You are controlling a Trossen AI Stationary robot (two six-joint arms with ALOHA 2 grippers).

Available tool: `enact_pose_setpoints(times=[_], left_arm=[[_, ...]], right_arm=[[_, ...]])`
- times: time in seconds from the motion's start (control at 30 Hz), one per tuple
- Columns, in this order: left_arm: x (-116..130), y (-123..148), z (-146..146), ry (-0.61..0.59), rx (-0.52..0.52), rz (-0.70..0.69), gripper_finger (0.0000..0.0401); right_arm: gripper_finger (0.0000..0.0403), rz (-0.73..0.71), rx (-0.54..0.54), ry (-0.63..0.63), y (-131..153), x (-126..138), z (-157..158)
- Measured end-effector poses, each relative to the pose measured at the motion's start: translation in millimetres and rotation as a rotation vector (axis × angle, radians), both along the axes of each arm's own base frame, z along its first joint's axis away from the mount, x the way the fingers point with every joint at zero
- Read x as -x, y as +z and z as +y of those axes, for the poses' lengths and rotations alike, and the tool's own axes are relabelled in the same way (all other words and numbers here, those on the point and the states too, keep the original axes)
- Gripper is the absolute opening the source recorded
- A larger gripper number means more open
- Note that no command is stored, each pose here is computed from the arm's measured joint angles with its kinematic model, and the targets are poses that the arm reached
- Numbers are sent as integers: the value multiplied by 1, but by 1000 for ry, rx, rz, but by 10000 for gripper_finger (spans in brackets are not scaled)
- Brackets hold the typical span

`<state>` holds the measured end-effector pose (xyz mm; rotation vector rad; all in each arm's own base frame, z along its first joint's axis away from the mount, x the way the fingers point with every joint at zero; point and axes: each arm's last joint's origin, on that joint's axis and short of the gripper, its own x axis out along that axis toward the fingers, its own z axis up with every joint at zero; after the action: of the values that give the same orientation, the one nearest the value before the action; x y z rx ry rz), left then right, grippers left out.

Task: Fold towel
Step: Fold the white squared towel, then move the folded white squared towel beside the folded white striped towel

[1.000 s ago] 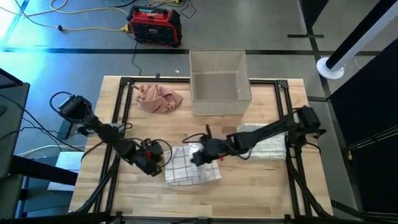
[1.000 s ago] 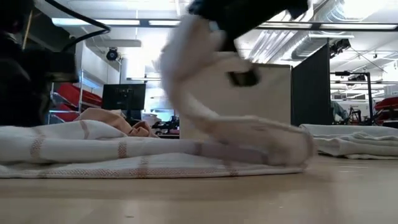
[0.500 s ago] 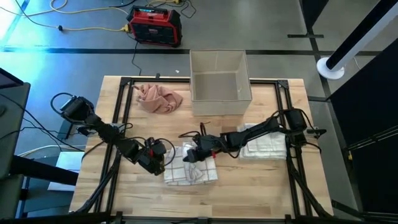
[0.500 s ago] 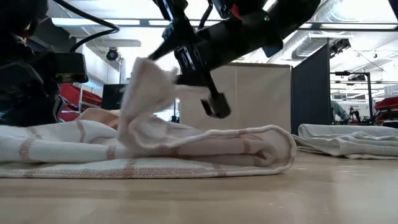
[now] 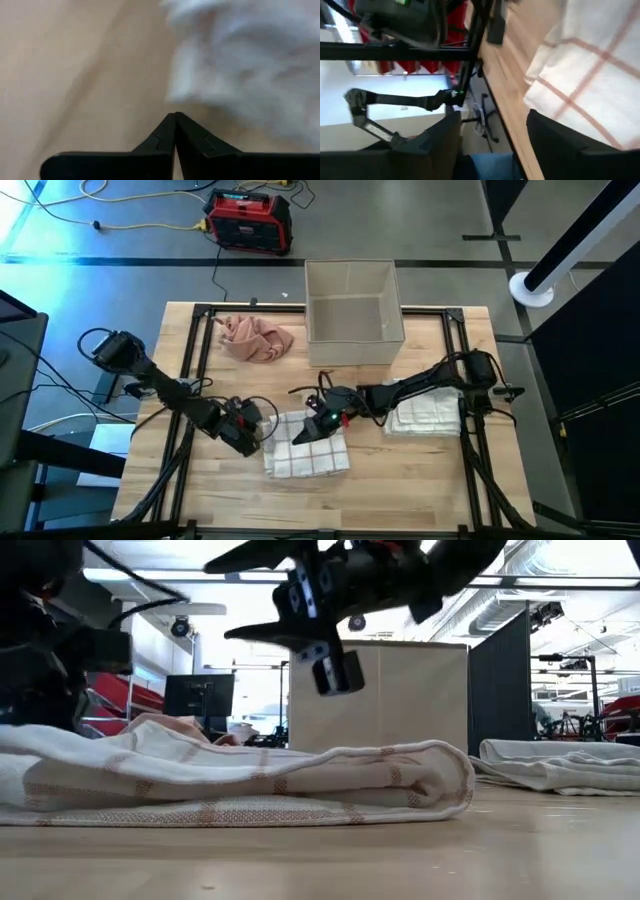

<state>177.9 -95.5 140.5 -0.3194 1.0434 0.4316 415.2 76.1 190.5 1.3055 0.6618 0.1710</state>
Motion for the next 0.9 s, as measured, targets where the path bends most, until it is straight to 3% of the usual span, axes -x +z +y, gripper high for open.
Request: enact_pose_setpoints(times=[0.13,0.23,0.33,0.57,0.7,0.9], left_arm=[[-12,28,-1,-14,19,-243,0],[-29,31,4,-10,30,-375,0],[-48,20,13,-29,46,-390,0],[-55,-18,22,-101,87,-156,0],[-51,-19,20,-129,70,-117,0],[-59,-18,37,-82,-2,-155,0]], right_arm=[[106,58,171,-5,21,21,9],[33,117,409,-8,26,38,13],[10,172,608,-22,19,46,18],[2,342,680,29,-37,44,24],[1,403,694,49,-47,47,27],[0,696,772,-21,-58,67,6]])
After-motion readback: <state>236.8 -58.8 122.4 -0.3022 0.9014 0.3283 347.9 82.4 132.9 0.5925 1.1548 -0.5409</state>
